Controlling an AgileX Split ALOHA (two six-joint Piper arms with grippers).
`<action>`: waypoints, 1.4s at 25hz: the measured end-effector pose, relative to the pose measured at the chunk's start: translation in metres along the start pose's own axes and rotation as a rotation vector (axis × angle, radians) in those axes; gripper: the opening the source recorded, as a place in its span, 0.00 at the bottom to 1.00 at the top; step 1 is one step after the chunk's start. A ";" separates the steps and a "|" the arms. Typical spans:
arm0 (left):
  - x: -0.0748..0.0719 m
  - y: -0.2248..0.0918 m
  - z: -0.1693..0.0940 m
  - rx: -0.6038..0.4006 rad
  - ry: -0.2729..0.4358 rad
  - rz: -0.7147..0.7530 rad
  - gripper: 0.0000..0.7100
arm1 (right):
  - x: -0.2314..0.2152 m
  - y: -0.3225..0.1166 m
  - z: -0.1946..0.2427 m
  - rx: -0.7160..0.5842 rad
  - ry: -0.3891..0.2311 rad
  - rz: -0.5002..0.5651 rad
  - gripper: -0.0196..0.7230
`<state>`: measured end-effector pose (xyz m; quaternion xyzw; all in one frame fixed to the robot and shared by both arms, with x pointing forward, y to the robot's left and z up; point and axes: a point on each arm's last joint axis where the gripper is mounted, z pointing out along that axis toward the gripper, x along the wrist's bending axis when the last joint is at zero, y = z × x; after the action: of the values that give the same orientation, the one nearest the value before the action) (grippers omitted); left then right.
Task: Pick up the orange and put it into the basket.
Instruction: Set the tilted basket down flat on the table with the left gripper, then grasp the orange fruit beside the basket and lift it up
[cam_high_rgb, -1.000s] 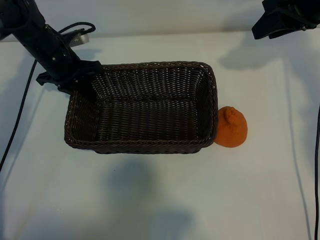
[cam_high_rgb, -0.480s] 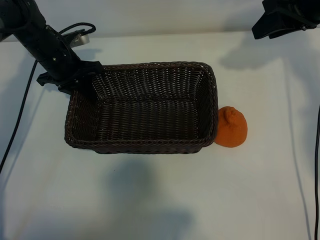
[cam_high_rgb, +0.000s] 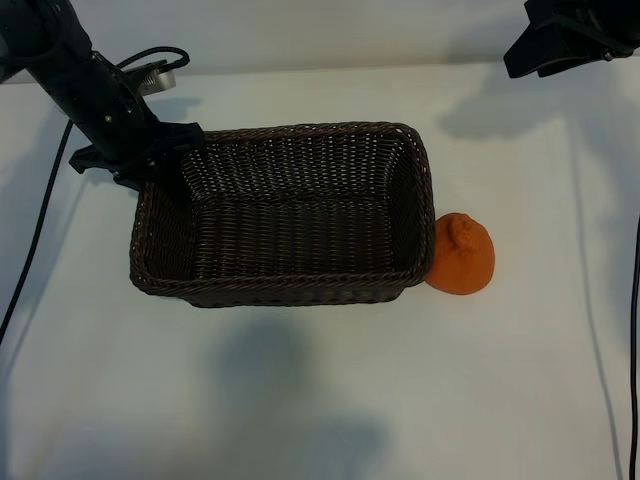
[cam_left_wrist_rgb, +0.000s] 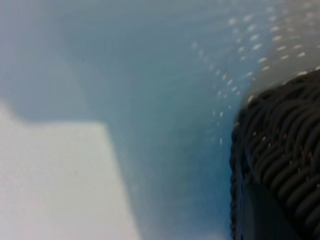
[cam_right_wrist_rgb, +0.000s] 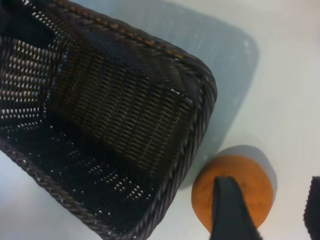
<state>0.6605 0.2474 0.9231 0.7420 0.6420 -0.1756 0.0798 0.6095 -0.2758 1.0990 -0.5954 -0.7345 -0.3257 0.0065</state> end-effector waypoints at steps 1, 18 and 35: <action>0.000 0.000 0.000 0.000 0.000 0.000 0.26 | 0.000 0.000 0.000 0.000 0.000 0.000 0.53; -0.002 0.008 -0.013 -0.047 0.031 0.028 0.65 | 0.000 0.000 0.000 -0.002 -0.001 0.001 0.53; -0.005 0.002 -0.034 -0.086 0.034 0.030 0.71 | 0.000 0.000 0.000 -0.002 -0.001 0.001 0.53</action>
<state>0.6676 0.2541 0.9562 0.7503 0.6391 -0.1341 0.1030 0.6096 -0.2759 1.0990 -0.5959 -0.7339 -0.3260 0.0059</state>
